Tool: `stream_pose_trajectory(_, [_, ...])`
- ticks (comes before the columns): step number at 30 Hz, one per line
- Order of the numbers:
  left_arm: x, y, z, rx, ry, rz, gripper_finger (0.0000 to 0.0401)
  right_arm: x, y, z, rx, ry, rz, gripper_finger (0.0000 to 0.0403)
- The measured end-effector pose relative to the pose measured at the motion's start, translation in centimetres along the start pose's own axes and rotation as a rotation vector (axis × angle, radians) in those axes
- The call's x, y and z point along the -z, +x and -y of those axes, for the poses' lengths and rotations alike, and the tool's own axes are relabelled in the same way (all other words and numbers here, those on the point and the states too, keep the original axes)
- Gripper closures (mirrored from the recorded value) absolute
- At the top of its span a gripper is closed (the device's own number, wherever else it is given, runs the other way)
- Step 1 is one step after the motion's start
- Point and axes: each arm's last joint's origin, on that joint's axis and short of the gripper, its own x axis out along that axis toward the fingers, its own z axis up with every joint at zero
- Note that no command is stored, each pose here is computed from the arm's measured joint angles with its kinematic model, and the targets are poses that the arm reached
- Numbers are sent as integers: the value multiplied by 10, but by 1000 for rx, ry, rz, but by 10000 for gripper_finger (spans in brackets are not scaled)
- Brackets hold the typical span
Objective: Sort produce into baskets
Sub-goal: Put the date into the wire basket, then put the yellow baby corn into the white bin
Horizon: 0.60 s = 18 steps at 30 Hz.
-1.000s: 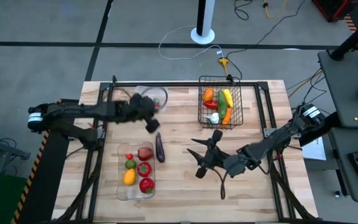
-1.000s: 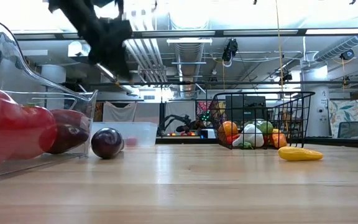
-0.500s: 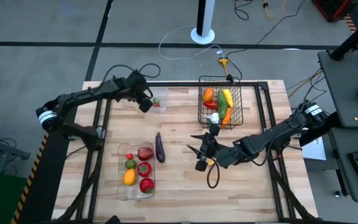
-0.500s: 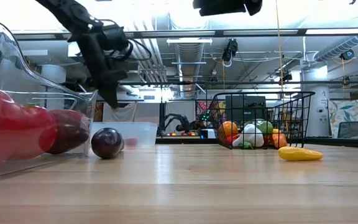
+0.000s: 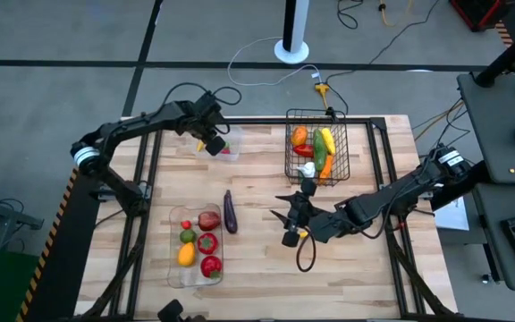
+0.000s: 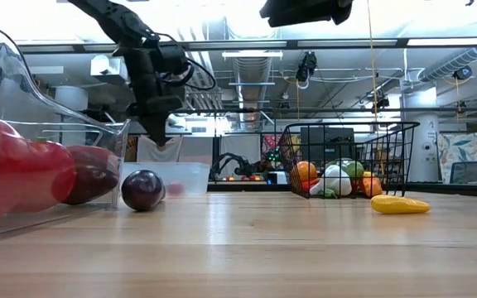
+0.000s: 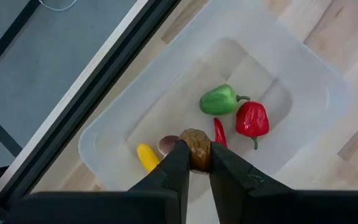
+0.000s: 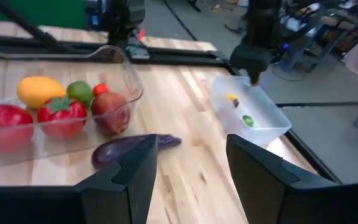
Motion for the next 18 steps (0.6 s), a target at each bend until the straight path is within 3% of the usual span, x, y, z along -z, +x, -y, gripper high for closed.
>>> stream_pose_trajectory(12, [2,1,0,-3,-2,-15,274,4,0,-1,-41,25,-33,218])
stream_pose_trajectory(18, [5,1,3,1,10,-40,245,4,0,-1,-41,37,-33,218])
